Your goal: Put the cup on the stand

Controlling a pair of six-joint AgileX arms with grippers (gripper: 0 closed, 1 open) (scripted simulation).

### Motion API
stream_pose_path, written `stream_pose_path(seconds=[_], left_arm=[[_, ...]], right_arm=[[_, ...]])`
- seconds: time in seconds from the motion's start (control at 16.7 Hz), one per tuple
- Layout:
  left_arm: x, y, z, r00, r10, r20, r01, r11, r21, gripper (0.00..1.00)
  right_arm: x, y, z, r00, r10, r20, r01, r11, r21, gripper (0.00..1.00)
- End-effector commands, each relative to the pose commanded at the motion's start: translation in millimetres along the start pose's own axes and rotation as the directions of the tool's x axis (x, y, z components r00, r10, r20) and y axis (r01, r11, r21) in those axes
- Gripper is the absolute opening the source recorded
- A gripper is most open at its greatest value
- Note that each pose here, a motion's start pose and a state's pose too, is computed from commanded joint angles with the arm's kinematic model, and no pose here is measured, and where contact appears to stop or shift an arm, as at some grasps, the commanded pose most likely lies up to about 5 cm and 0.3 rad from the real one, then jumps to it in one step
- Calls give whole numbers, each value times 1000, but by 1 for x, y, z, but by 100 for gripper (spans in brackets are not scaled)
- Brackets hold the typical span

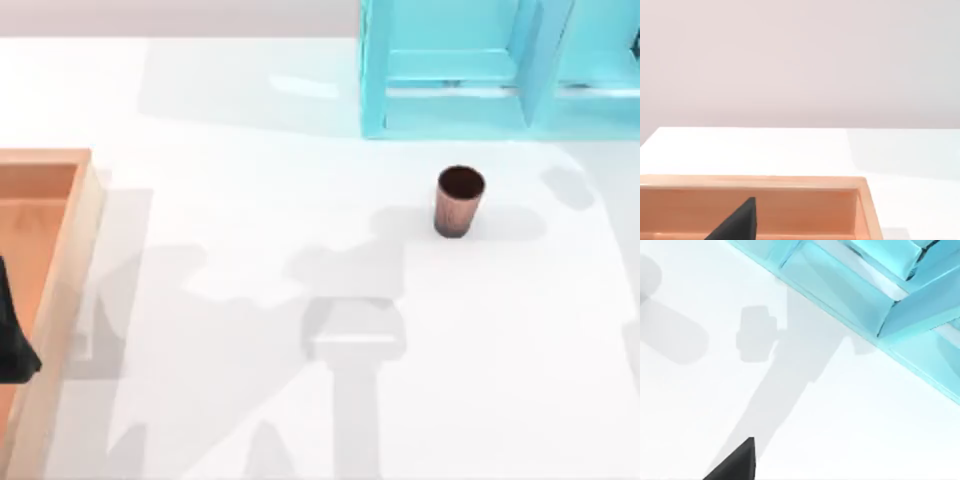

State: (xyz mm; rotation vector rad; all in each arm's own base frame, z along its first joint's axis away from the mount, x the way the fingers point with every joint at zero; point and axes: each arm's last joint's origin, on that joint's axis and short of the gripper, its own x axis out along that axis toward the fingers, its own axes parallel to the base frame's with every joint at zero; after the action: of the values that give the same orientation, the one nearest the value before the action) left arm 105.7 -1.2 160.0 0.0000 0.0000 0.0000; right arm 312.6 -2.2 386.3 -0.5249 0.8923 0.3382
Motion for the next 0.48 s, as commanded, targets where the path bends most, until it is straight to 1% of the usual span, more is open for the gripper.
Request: stream_pose_path(seconds=[0.12, 0.24, 0.36, 0.48], left_arm=[[0, 0, 0, 1000, 0, 0, 0, 1000, 0, 100], [0, 0, 0, 1000, 0, 0, 0, 1000, 0, 100], [0, 0, 0, 1000, 0, 0, 0, 1000, 0, 100], [0, 0, 0, 1000, 0, 0, 0, 1000, 0, 100]], right_arm=[[32, -9, 26, 991, 100, -87, -108, 989, -98, 100], [68, -10, 46, 967, 192, -166, -223, 956, -190, 100], [102, -3, 63, 935, 270, -231, -330, 902, -279, 100], [133, 10, 78, 900, 331, -282, -420, 832, -364, 100]])
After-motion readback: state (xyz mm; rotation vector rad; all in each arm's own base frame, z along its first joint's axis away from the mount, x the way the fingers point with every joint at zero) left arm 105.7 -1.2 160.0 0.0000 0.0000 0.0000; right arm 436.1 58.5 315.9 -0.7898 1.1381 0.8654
